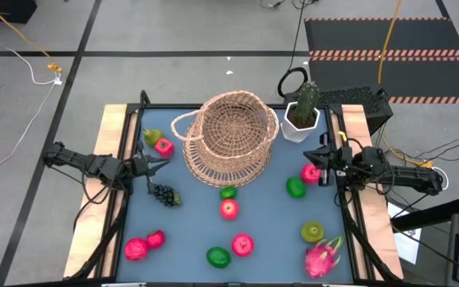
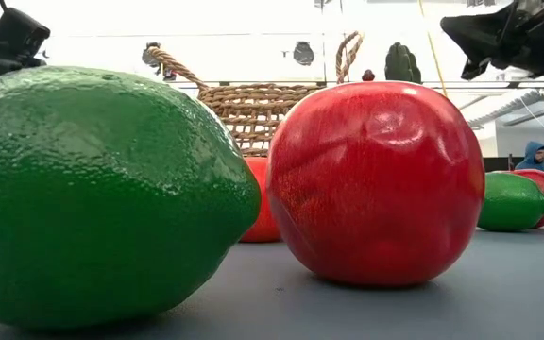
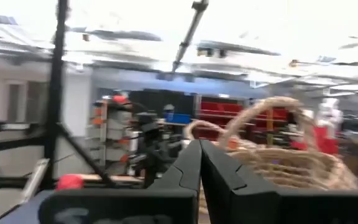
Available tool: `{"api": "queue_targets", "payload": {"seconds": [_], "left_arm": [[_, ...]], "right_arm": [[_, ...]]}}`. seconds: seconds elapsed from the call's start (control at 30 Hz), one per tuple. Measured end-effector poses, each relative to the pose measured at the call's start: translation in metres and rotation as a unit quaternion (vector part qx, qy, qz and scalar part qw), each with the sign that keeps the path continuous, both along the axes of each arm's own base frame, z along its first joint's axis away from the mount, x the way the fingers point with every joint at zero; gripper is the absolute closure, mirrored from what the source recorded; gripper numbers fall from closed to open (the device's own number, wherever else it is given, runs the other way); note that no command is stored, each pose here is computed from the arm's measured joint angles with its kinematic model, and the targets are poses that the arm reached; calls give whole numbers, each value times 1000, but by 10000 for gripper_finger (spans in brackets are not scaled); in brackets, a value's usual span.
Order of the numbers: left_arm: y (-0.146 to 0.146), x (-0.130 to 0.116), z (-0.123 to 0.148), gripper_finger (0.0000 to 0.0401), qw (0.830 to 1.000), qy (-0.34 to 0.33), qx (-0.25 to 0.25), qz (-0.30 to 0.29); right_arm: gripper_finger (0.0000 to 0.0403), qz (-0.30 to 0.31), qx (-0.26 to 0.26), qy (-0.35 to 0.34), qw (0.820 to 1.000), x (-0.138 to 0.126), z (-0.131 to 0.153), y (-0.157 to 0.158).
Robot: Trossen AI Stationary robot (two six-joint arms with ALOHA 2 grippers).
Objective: Build produce basket
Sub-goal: Put the apple into the basket
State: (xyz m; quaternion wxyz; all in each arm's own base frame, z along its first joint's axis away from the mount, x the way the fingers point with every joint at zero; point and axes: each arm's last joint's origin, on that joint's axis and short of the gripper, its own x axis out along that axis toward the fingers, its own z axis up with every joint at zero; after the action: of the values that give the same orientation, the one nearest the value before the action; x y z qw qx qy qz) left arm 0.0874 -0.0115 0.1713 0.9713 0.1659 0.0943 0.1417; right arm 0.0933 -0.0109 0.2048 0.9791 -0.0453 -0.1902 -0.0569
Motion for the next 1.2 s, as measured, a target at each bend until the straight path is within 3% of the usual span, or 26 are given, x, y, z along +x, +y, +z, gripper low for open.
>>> {"api": "queue_targets", "payload": {"seconds": [0.2, 0.37, 0.47, 0.57, 0.67, 0.9, 1.07, 1.2], "left_arm": [[0, 0, 0, 370, 1000, -2, -3, 0], [0, 1, 7, 370, 998, -47, -48, 4], [0, 1, 14, 370, 995, -81, -53, 12], [3, 0, 19, 370, 994, -98, -27, 50], [7, 0, 21, 370, 991, -101, -9, 92], [10, 0, 21, 371, 989, -97, -1, 116], [10, 0, 23, 371, 984, -126, -43, 116], [11, -1, 29, 370, 982, -146, -24, 117]], "right_arm": [[399, -22, 10, 28, 999, 2, -5, -2], [399, -27, 3, 58, 998, 7, -10, -2], [399, -49, 37, 55, 997, 9, -10, -4], [399, -82, 74, 50, 993, 11, -9, -7], [399, -104, 110, 78, 985, 17, -15, -10], [398, -113, 152, 146, 971, 34, -27, -12], [388, -51, 134, 60, 988, 42, -9, -10], [364, -54, 104, -14, 993, 39, 5, -11]]}}
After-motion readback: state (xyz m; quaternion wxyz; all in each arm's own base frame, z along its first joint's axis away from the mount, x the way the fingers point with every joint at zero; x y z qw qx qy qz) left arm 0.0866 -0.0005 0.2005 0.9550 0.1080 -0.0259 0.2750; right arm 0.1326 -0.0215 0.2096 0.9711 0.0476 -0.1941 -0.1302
